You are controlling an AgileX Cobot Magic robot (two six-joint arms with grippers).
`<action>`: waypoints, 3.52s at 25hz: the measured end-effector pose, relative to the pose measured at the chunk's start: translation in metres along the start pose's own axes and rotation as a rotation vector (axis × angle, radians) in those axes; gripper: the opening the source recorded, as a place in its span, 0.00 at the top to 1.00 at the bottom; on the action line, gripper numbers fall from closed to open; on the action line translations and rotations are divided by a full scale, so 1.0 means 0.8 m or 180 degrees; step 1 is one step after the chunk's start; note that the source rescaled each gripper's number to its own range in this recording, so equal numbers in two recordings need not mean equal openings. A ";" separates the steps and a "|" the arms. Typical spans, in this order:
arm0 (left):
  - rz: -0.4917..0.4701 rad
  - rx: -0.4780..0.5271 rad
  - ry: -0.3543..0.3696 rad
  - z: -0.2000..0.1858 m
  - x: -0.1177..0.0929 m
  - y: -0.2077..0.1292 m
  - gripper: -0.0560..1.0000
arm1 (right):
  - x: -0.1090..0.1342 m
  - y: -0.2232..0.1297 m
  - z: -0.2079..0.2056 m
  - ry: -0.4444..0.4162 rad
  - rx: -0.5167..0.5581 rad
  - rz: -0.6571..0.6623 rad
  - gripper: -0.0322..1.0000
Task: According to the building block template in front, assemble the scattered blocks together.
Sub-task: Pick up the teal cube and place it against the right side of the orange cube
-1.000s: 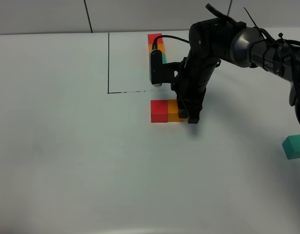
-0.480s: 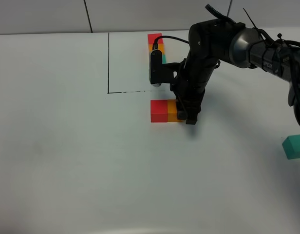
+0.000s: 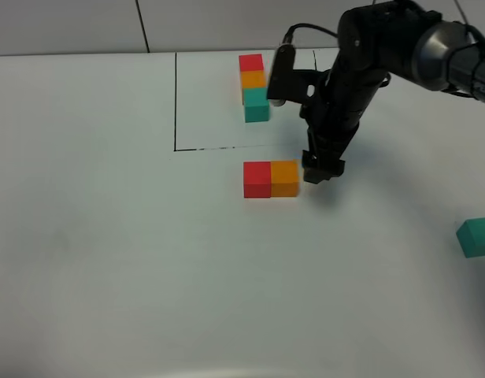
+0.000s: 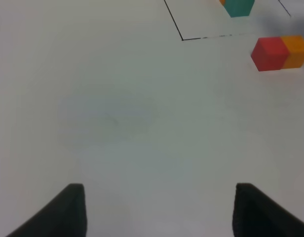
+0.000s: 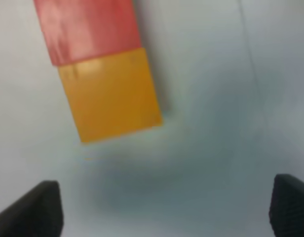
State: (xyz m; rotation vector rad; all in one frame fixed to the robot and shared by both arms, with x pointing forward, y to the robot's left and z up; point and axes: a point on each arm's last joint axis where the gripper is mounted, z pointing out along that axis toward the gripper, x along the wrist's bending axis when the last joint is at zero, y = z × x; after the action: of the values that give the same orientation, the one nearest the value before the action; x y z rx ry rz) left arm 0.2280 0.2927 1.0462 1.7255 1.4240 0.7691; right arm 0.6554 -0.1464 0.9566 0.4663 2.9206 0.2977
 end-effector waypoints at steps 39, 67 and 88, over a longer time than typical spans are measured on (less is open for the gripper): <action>0.0000 0.0000 0.0000 0.000 0.000 0.000 0.60 | 0.075 -0.275 -0.020 -0.0268 0.0498 0.3641 0.27; 0.0000 0.0000 0.0000 0.000 0.000 0.000 0.60 | 0.057 -0.108 -0.040 -0.0419 0.0501 0.0199 0.95; 0.0000 0.0000 0.0000 0.000 0.000 0.000 0.60 | 0.011 -0.009 0.044 0.0278 0.0486 -0.0791 0.95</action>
State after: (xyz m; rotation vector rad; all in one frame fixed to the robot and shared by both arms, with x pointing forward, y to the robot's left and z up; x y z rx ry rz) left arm 0.2280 0.2927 1.0462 1.7255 1.4240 0.7691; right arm 0.6524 -0.1443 0.9197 0.1084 3.0564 0.0630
